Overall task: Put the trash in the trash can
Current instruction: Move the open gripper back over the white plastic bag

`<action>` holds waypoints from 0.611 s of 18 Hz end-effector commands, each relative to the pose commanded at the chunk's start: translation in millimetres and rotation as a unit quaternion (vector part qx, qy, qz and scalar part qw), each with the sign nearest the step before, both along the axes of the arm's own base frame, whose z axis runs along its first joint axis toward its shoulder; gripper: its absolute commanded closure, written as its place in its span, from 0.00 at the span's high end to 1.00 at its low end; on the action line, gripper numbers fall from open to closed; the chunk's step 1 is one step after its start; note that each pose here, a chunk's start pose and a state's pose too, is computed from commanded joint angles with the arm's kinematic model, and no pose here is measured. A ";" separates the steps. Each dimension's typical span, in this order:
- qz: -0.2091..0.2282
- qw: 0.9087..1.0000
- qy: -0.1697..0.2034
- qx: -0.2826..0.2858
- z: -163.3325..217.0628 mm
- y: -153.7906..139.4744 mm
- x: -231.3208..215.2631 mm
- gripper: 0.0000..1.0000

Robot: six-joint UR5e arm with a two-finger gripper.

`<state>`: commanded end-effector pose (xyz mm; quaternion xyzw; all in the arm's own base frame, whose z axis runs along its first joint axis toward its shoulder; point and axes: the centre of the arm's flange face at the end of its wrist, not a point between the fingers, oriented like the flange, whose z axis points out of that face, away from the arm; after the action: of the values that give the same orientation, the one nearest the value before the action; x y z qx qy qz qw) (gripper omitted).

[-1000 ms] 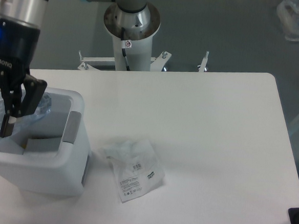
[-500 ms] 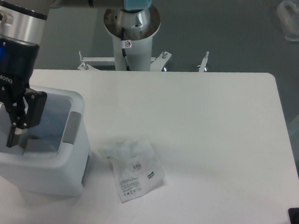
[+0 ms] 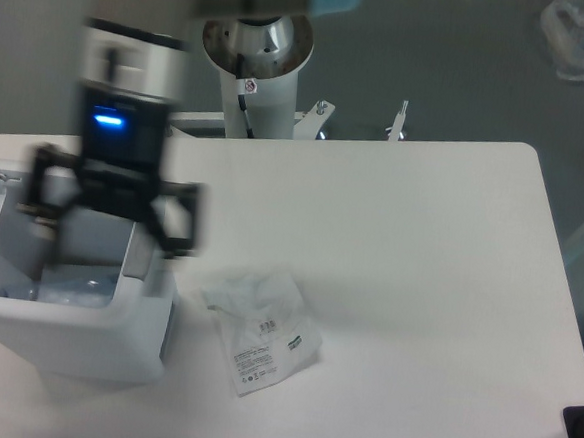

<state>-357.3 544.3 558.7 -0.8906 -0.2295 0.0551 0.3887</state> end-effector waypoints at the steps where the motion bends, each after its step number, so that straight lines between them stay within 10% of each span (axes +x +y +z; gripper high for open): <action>1: 0.015 1.000 -0.011 -0.014 -23.8 -5.7 -29.0 0.99; 11: -0.109 0.980 -0.025 -0.165 -216.1 -33.9 -113.5 0.99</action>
<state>-470.8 510.4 342.7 -0.9634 -0.1282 0.0277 0.2339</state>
